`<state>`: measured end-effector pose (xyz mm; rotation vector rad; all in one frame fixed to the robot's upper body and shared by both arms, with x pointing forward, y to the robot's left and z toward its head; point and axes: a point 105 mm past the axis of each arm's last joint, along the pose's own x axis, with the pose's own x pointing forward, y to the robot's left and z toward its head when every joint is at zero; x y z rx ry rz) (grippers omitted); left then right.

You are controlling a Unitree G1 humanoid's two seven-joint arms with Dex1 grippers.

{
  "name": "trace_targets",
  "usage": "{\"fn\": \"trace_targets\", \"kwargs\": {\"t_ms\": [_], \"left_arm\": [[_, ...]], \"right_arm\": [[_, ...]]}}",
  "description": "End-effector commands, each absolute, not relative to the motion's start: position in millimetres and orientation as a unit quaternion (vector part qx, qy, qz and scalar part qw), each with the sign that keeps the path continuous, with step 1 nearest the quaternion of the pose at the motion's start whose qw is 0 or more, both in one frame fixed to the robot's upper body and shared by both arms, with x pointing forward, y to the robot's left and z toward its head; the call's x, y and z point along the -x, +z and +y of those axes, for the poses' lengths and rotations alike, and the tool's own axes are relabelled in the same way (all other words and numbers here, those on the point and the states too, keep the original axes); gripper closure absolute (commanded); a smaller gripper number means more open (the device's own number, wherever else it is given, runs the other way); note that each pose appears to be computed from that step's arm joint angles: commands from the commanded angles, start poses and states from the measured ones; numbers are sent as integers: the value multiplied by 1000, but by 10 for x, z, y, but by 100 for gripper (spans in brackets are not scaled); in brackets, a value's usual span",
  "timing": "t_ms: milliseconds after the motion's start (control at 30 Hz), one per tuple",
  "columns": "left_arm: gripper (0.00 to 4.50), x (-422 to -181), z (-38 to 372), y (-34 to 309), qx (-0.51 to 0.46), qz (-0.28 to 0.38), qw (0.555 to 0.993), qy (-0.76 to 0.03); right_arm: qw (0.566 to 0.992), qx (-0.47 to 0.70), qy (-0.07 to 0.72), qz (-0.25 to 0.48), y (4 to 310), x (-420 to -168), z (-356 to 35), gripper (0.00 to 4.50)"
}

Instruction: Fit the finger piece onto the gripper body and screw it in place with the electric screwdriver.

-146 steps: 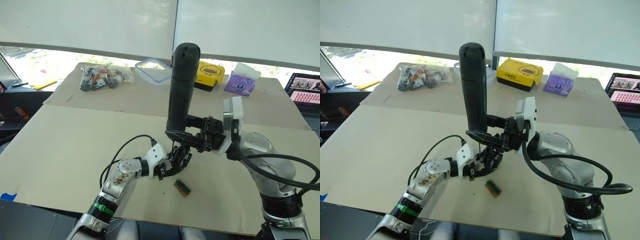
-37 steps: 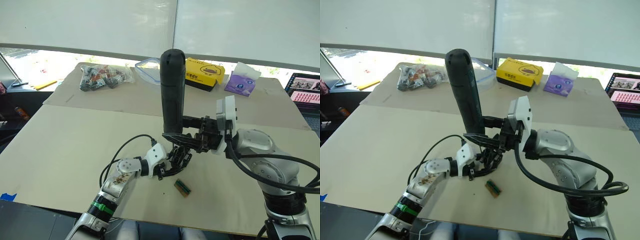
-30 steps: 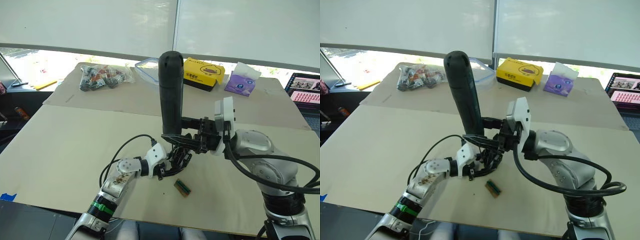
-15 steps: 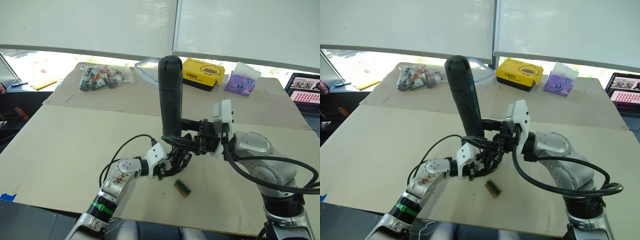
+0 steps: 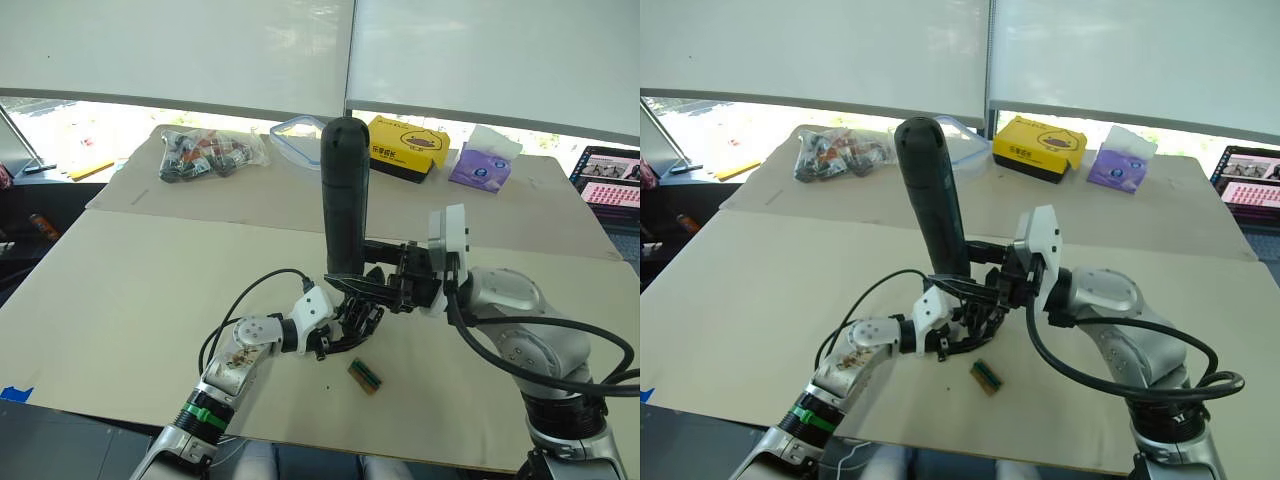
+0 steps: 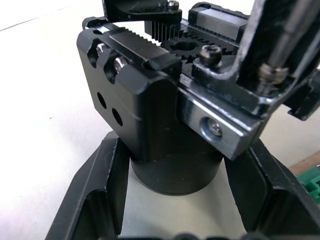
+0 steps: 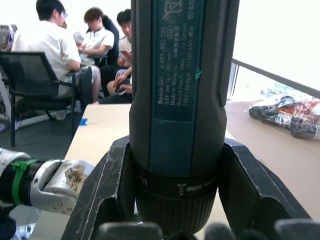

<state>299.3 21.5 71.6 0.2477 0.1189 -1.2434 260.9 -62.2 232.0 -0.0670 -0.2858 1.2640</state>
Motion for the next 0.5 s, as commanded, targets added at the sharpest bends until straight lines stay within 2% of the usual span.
{"fn": "trace_targets", "kwargs": {"t_ms": [33, 300, 500], "left_arm": [[224, -2852, 200, 427, -111, 116, 784, -600], [224, -2860, 207, 422, -114, 117, 782, -601], [224, -2866, 211, 418, -116, 118, 782, -601]], "right_arm": [[808, 30, 573, -134, 2294, -2640, -713, 260], [828, 24, 550, -101, 2131, -2735, -772, 260], [825, 41, 556, -91, 2030, -2695, -709, 260]]}}
